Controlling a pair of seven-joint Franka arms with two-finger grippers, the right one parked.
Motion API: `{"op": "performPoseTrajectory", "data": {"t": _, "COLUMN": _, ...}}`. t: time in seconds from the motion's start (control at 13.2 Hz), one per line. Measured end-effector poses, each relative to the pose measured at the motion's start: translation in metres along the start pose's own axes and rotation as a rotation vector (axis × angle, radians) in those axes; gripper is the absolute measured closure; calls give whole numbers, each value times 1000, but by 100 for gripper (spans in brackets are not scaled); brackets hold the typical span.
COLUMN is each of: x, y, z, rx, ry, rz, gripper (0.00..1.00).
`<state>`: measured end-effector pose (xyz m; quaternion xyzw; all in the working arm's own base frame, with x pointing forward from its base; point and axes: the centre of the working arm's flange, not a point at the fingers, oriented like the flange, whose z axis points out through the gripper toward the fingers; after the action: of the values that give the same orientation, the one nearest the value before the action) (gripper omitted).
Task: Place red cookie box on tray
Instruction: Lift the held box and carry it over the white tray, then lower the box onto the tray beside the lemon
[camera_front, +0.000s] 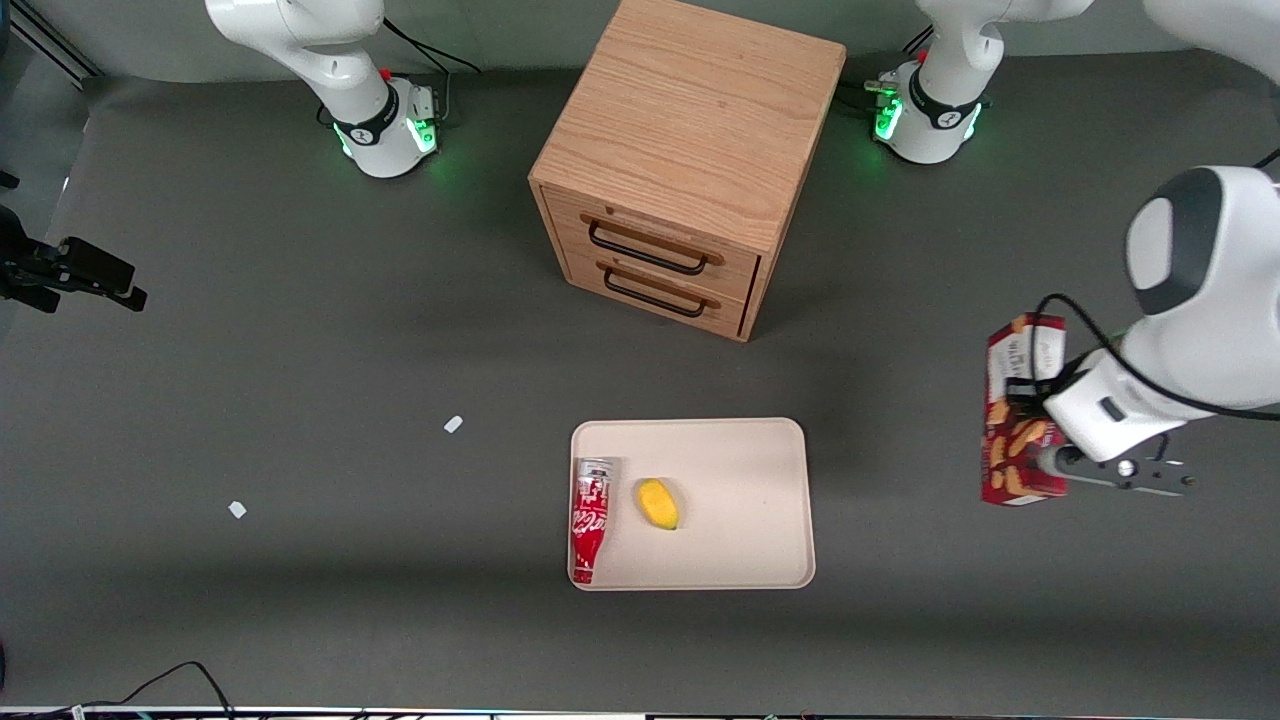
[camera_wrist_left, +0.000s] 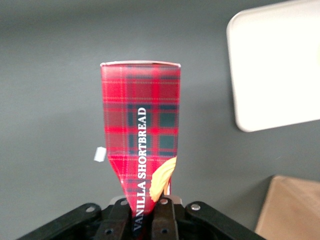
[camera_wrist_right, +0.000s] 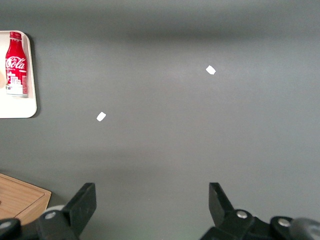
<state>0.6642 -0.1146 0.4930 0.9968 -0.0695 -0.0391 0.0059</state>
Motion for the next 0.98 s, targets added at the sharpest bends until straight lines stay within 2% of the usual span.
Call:
{"op": "performPoseTrajectory", "data": {"t": 0.3, "x": 41, "y": 73, "z": 32, "rx": -55, "ry": 8, "rz": -117, "gripper": 89}}
{"op": "performPoseTrajectory", "data": {"t": 0.6, "x": 77, "y": 129, "z": 106, "rx": -107, "ry": 40, "rz": -156, "gripper": 89}}
{"op": "performPoseTrajectory", "data": {"t": 0.83, "x": 88, "y": 165, "z": 172, "rx": -112, "ry": 42, "rz": -160, "gripper": 89}}
{"op": "performPoseTrajectory", "data": {"t": 0.98, "x": 90, "y": 178, "z": 208, "rx": -89, "ry": 30, "rz": -154, "gripper": 89}}
